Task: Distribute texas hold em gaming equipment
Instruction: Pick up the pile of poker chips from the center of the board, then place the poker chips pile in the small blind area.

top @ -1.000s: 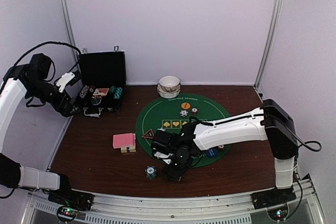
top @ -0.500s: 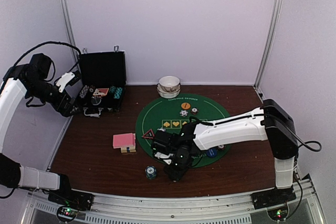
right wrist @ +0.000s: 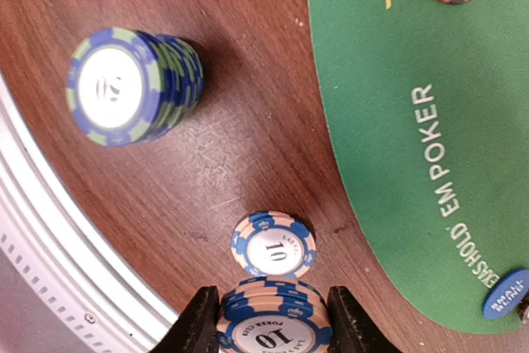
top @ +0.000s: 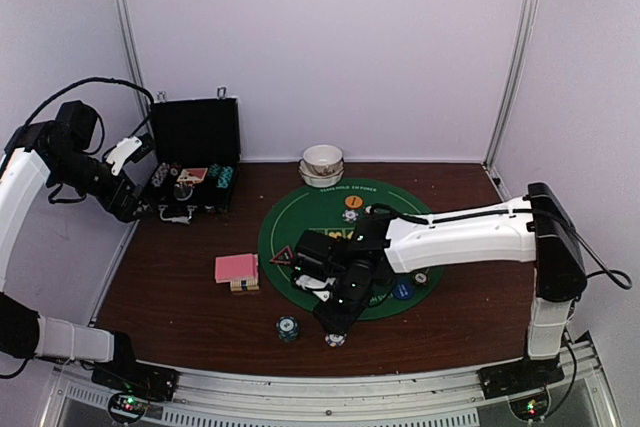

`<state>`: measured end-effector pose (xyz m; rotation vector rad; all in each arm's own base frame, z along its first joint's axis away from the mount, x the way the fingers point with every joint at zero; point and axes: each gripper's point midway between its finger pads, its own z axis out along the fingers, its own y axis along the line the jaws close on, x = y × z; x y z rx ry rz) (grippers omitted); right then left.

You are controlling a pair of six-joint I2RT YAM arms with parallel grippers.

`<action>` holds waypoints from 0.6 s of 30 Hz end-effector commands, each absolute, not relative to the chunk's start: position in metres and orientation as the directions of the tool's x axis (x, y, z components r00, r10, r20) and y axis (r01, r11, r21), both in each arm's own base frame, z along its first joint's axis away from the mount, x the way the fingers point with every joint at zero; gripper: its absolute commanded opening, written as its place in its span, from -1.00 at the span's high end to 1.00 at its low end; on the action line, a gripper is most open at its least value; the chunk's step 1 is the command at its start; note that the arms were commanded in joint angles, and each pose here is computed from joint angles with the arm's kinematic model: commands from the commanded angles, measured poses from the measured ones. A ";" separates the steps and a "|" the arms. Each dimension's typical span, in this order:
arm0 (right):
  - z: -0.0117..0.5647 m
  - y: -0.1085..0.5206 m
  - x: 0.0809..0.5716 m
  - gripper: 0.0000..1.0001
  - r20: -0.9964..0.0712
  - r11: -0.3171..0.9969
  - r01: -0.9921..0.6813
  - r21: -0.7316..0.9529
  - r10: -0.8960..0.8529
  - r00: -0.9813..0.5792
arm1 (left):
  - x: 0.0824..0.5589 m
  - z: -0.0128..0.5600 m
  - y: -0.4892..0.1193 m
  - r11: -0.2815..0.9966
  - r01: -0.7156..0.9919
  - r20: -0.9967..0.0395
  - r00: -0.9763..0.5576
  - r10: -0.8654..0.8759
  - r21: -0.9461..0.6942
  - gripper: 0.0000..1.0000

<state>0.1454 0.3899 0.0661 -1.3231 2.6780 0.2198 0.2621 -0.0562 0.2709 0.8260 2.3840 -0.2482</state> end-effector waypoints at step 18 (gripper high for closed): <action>0.036 0.297 0.223 0.57 -0.164 0.795 -0.605 -0.031 -0.601 -0.782 | 0.264 0.284 -0.057 0.785 0.618 -0.624 -0.600 0.501 0.036 -0.95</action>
